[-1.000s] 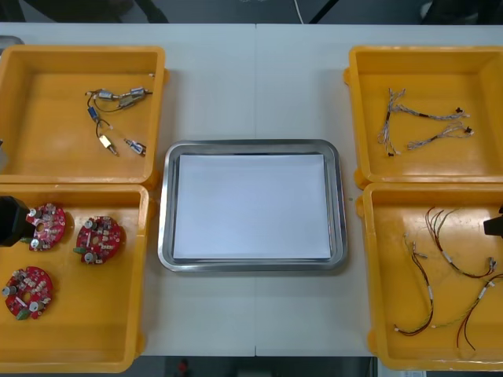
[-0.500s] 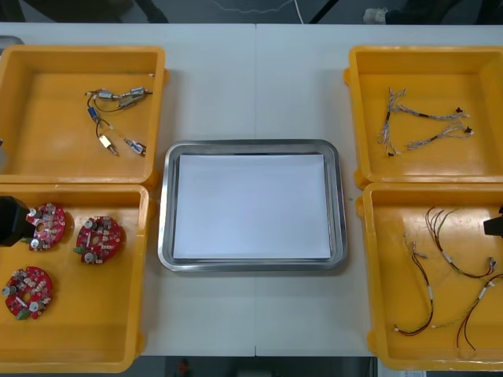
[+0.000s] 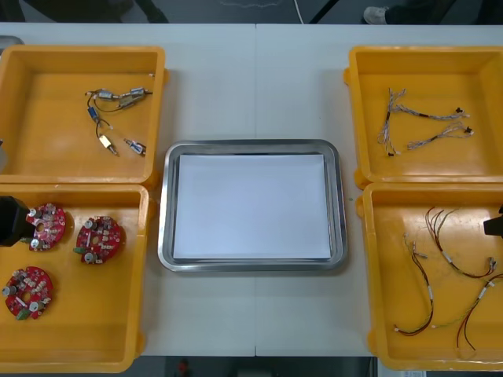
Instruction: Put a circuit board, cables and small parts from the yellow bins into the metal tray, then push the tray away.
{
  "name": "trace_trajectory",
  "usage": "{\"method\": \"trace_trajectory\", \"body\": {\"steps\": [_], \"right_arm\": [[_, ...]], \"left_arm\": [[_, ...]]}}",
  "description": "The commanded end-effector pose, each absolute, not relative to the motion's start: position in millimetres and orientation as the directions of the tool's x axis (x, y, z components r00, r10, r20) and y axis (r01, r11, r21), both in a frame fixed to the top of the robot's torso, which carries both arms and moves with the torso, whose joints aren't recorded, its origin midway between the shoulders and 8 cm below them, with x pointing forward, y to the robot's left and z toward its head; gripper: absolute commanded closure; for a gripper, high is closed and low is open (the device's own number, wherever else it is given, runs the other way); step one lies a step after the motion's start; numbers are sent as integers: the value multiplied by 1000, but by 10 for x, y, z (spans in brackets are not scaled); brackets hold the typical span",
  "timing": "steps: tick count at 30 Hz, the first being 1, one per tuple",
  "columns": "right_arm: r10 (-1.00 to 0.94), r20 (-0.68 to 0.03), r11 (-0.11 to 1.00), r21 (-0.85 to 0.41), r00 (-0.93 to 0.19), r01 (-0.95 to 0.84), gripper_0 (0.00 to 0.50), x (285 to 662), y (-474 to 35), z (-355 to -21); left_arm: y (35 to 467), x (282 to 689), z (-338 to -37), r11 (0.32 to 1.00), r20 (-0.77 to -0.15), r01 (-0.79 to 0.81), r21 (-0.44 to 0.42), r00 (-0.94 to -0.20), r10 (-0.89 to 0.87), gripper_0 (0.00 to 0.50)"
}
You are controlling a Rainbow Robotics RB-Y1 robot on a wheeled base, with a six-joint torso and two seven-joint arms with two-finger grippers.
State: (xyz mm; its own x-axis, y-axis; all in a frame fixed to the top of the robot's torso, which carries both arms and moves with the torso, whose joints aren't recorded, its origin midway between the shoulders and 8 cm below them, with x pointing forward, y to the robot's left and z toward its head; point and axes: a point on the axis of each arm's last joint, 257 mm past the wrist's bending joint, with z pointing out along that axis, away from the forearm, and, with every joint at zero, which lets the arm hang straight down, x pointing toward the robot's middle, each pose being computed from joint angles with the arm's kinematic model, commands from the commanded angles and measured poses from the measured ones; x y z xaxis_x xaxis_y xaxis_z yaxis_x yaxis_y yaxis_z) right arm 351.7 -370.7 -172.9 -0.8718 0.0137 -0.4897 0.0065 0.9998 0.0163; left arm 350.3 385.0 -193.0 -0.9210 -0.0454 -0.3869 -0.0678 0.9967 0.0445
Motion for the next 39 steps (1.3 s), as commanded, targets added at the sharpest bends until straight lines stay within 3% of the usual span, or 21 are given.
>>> {"method": "trace_trajectory", "body": {"steps": [1, 26, 27, 28, 39], "right_arm": [[6, -507, 999, -31, -862, 25, 0, 3475, -3853, -1614], [6, -507, 999, -31, -862, 25, 0, 3475, -3853, -1614], [34, -466, 999, 4, -884, 36, 0, 3411, -3824, -1799], [34, -463, 999, 7, -886, 35, 0, 3405, -3815, -1815], [77, -421, 996, -11, -904, 90, 0, 3248, -3947, -2003]], "left_arm": [[4003, 3472, -1795, 993, -402, -37, 112, -916, 11, 0], [4003, 3472, -1795, 993, -402, -37, 112, -916, 11, 0], [3970, 3393, -1967, 995, -363, -41, 90, -932, -6, 0], [3964, 3388, -1976, 995, -361, -41, 87, -933, -7, 0], [3975, 3442, -1941, 996, -384, -21, 89, -923, 15, 0]]}}
